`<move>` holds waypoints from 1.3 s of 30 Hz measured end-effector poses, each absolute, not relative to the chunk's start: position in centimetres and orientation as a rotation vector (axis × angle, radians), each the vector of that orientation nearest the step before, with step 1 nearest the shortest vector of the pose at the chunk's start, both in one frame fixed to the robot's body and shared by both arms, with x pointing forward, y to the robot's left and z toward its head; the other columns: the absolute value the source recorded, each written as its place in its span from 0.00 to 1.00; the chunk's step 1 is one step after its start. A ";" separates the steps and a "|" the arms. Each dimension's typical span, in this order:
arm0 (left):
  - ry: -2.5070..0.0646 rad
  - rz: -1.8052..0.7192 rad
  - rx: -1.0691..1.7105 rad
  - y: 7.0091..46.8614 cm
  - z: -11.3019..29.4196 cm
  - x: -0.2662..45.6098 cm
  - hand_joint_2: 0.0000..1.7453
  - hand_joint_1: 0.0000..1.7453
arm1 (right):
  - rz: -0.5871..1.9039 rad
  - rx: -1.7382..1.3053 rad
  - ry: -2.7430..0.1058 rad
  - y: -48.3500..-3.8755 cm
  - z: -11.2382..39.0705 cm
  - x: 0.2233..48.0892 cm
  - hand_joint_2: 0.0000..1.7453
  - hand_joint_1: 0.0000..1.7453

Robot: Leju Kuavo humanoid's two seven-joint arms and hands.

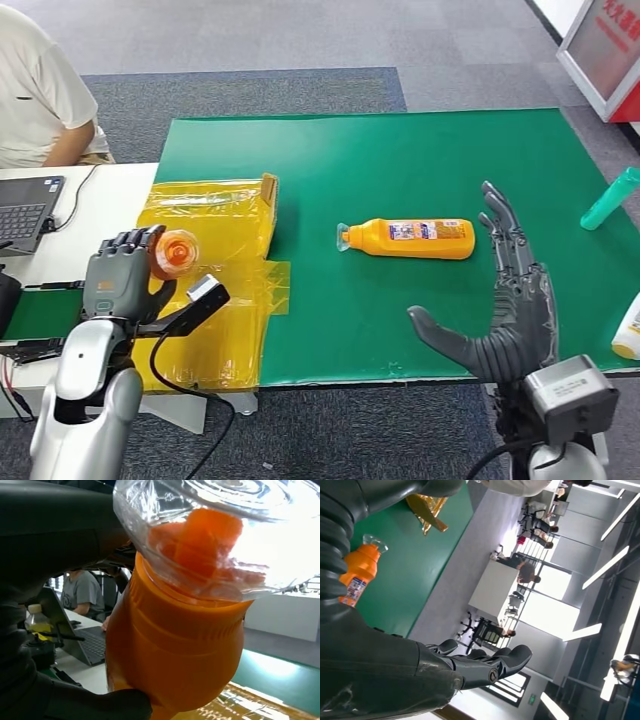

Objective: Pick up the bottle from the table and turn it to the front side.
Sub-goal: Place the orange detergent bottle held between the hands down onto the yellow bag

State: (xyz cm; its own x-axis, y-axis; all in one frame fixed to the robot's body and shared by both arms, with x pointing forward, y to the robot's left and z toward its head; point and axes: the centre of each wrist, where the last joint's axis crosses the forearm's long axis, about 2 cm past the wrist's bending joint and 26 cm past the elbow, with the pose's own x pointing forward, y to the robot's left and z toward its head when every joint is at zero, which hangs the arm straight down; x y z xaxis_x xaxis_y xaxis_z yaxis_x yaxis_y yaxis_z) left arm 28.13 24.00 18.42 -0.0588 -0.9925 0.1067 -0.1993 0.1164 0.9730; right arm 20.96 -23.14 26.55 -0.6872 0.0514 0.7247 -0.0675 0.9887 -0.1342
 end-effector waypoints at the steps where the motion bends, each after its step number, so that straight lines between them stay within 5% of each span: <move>1: -1.428 -1.079 1.252 24.1 18.0 28.4 1.00 1.00 | 0.190 0.014 -2.329 -23.2 26.7 20.9 1.00 0.00; 16: -1.273 -1.433 1.197 23.3 13.4 31.5 1.00 1.00 | 0.205 0.030 -2.412 -23.5 27.5 20.4 1.00 0.00; 30: -1.293 -1.459 1.036 19.2 12.0 31.8 1.00 1.00 | 0.244 -0.007 -2.449 -23.3 28.0 19.9 1.00 0.00; 31: -1.294 -1.458 1.032 19.1 12.0 31.8 1.00 0.82 | 0.245 -0.007 -2.450 -23.2 28.1 19.8 1.00 0.00; 34: -1.289 -1.447 1.031 18.8 12.0 31.8 1.00 0.07 | 0.246 -0.011 -2.450 -23.2 28.1 19.8 1.00 0.00; 35: -1.286 -1.440 1.033 18.6 12.0 31.8 1.00 0.00 | 0.246 -0.015 -2.449 -23.3 28.0 19.7 1.00 0.00; 39: -1.279 -1.409 1.038 18.3 12.2 31.9 1.00 0.00 | 0.241 -0.039 -2.441 -23.4 27.9 19.4 1.00 0.00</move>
State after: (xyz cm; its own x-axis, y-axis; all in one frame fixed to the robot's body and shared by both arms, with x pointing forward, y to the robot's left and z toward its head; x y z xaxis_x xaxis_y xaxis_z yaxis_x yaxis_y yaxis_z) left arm 31.86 18.33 12.19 -0.2036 -0.9791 0.0017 0.0960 -0.0183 0.9952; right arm 19.37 -23.38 27.91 -0.7717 0.0907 0.6295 -0.0344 0.9824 -0.1837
